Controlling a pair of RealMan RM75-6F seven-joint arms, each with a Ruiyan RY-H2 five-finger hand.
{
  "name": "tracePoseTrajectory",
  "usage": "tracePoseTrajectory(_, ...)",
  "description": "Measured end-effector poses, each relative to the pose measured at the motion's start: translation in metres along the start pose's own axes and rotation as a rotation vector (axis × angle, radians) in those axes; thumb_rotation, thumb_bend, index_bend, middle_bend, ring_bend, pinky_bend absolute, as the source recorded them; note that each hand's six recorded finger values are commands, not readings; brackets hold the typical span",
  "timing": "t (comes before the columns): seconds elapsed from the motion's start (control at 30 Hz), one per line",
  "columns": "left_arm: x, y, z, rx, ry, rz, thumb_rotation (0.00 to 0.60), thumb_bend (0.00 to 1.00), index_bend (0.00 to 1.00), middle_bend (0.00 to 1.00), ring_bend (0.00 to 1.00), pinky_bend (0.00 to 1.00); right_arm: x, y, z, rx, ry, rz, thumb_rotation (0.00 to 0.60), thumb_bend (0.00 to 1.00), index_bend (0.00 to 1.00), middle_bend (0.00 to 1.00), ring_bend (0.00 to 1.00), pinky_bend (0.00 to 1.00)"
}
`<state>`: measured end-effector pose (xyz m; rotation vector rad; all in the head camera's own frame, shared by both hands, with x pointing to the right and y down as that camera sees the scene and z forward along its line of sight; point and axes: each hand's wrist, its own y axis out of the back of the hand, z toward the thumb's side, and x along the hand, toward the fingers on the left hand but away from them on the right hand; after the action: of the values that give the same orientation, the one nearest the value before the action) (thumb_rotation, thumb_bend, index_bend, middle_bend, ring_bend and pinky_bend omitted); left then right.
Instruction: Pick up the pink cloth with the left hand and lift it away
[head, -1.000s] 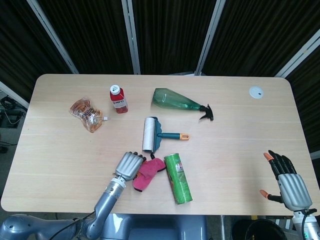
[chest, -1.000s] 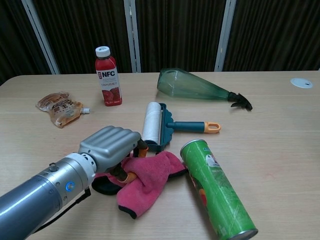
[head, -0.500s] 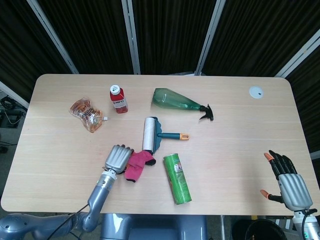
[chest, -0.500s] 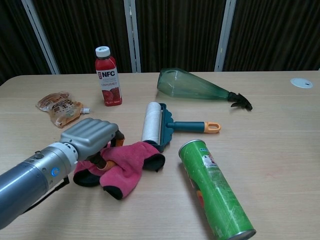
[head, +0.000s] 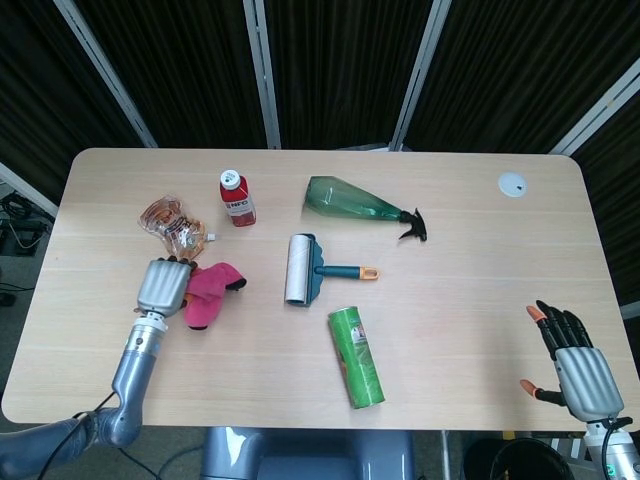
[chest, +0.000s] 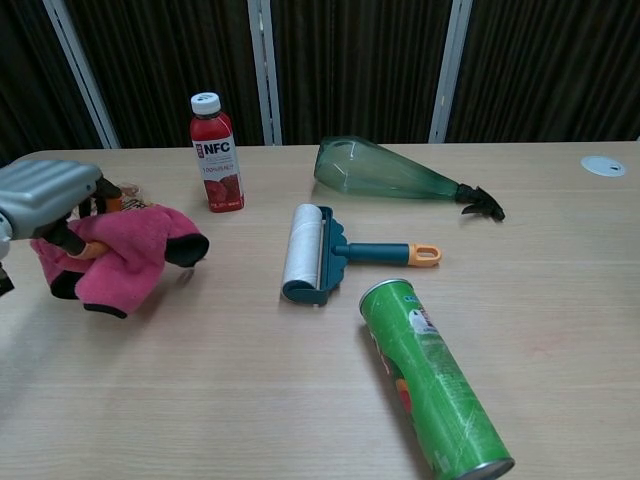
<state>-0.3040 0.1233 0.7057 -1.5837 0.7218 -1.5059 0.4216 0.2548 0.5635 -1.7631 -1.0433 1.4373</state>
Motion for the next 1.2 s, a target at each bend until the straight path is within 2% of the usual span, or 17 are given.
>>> tracePoseTrajectory(0.23,-0.011,0.020,-0.039,-0.039,0.052,0.033,0.600,0.59,0.68,0.41,0.36,0.51,0.000,0.000,0.000,0.003,-0.004,0.001,0.600,0.00,0.00,0.00,0.00,0.00)
tracePoseTrajectory(0.33,-0.022,0.019,-0.057,-0.037,0.067,0.031,0.600,0.58,0.67,0.40,0.35,0.51,0.001,-0.001,-0.001,0.002,-0.009,0.005,0.600,0.00,0.00,0.00,0.00,0.00)
tracePoseTrajectory(0.4,-0.026,0.017,-0.065,-0.028,0.074,0.029,0.600,0.53,0.63,0.36,0.33,0.49,0.001,-0.001,-0.001,0.003,-0.010,0.006,0.600,0.00,0.00,0.00,0.00,0.00)
tracePoseTrajectory(0.47,-0.028,0.015,-0.072,-0.027,0.086,0.023,0.600,0.45,0.55,0.27,0.25,0.40,0.001,-0.001,0.000,0.006,-0.010,0.006,0.600,0.00,0.00,0.00,0.00,0.00)
tracePoseTrajectory(0.57,-0.032,0.010,-0.085,-0.036,0.107,0.008,0.600,0.27,0.39,0.07,0.10,0.24,0.001,-0.001,0.000,0.007,-0.010,0.007,0.600,0.00,0.00,0.00,0.00,0.00)
tracePoseTrajectory(0.63,-0.035,0.009,-0.093,-0.036,0.119,0.003,0.600,0.18,0.29,0.01,0.03,0.18,0.001,-0.001,0.000,0.009,-0.011,0.006,0.600,0.00,0.00,0.00,0.00,0.00)
tracePoseTrajectory(0.77,-0.035,0.009,-0.098,-0.034,0.126,0.010,0.600,0.03,0.17,0.00,0.00,0.10,0.001,-0.001,0.000,0.010,-0.012,0.005,0.600,0.00,0.00,0.00,0.00,0.00)
tracePoseTrajectory(0.83,-0.036,0.011,-0.101,-0.041,0.134,0.020,0.600,0.00,0.14,0.00,0.00,0.08,0.001,-0.001,0.000,0.011,-0.012,0.006,0.600,0.00,0.00,0.00,0.00,0.00)
tracePoseTrajectory(1.03,-0.042,0.013,-0.108,-0.086,0.159,0.027,0.600,0.00,0.14,0.00,0.00,0.05,0.001,-0.001,-0.001,0.009,-0.013,0.006,0.600,0.00,0.00,0.00,0.00,0.00)
tracePoseTrajectory(1.2,-0.060,0.021,-0.111,-0.164,0.170,0.047,0.600,0.00,0.11,0.00,0.00,0.01,0.001,0.000,-0.001,0.013,-0.011,0.004,0.600,0.00,0.00,0.00,0.00,0.00)
